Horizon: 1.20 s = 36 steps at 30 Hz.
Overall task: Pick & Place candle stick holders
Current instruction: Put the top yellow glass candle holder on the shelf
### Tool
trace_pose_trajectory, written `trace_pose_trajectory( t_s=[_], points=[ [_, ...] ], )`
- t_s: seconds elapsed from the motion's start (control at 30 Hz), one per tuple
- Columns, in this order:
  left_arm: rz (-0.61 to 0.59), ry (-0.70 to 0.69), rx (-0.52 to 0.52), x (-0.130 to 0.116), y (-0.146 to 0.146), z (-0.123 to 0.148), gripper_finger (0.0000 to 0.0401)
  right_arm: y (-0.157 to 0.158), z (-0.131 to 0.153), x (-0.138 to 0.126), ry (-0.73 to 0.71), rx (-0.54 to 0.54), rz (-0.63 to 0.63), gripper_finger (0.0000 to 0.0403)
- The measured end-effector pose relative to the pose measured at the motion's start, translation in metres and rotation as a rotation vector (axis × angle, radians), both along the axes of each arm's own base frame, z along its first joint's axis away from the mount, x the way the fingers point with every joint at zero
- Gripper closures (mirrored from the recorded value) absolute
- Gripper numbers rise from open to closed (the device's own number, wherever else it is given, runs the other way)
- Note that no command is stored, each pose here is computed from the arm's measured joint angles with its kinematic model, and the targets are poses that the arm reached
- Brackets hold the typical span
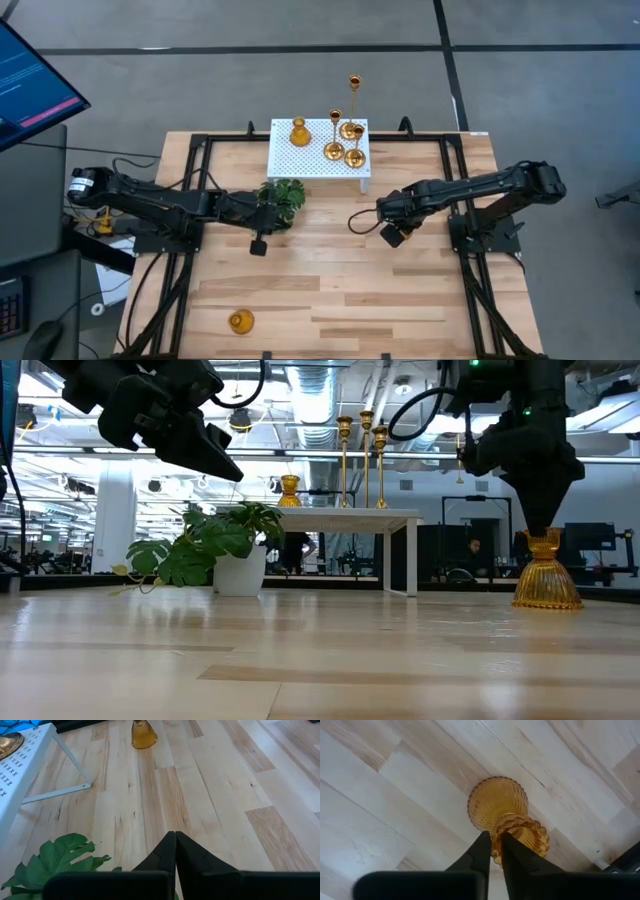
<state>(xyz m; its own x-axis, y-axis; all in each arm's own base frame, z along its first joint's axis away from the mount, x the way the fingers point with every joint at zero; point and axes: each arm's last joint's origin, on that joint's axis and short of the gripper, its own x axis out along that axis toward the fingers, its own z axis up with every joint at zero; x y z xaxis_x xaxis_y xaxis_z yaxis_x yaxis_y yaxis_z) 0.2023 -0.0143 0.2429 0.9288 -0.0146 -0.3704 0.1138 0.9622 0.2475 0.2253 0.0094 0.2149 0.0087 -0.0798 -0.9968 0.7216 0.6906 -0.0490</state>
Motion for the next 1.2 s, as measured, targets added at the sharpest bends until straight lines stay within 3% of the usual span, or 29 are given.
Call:
trace_pose_trajectory(
  t_s=[0.5, 0.87, 1.2],
  points=[
    [0.0, 0.0, -0.001, 0.0, 0.0, 0.0, 0.0394, 0.002, 0.0, 0.0, 0.003, -0.002, 0.036, 0.0398],
    [0.018, 0.002, -0.046, 0.0, 0.0, 0.0, 0.0395, 0.004, -0.001, 0.001, -0.007, 0.014, 0.035, 0.0333],
    [0.018, 0.002, -0.046, 0.0, 0.0, 0.0, 0.0394, 0.003, -0.018, -0.004, -0.019, 0.021, 0.034, 0.0346]
  ],
)
